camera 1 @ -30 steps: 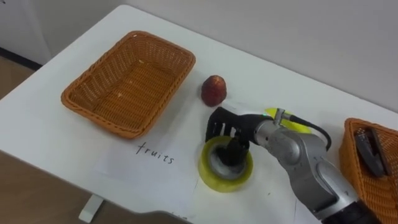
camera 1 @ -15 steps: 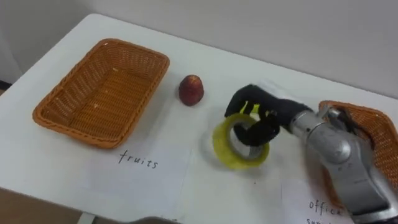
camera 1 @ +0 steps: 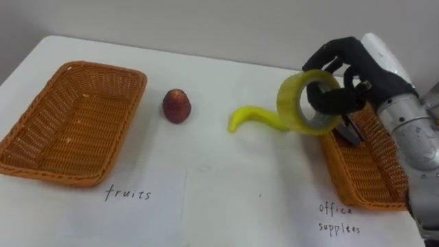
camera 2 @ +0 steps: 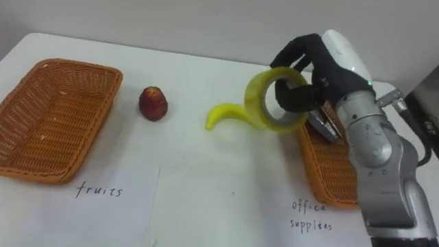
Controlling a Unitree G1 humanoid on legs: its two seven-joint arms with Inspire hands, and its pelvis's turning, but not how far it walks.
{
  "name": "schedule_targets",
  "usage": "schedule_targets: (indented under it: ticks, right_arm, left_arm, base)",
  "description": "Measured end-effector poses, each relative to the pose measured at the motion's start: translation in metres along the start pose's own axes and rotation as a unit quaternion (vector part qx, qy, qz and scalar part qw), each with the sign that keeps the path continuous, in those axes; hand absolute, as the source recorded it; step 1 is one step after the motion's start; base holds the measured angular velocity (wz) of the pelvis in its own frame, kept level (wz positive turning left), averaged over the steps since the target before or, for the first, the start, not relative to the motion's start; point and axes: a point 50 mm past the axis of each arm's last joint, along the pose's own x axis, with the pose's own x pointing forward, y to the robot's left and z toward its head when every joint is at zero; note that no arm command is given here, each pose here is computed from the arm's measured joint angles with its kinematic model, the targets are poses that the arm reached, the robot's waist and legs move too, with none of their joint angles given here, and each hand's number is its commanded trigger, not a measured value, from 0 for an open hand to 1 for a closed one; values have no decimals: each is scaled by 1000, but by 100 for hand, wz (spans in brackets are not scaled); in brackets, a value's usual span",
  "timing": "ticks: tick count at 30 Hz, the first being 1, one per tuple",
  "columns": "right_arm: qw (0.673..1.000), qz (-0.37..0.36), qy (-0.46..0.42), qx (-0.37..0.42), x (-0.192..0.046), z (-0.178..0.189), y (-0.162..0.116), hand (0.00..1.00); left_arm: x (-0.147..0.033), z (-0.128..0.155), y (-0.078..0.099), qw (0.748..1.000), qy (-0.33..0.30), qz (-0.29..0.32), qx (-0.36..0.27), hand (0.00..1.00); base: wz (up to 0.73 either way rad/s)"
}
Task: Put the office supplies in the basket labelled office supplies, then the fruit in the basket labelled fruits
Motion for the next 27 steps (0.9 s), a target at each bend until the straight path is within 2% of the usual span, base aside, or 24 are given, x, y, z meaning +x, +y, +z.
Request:
schedule_targets:
  ticks: [9,19,27]
  right_arm:
    - [998,-44,14,42,-2,-13,-15,100]
    - [994,-85,69,25,-3,-38,-21,100]
    - [989,-74,122,43,-7,-64,-12,100]
  left_arm:
    - [-2,-9,-2,1000,10,-8,1,0]
    - [-3,-5,0,1000,-3,-2,-3,0]
    - [-4,-12,-1,1000,7,-5,-8,0]
  base:
    - [-2]
    - [0]
    - [0]
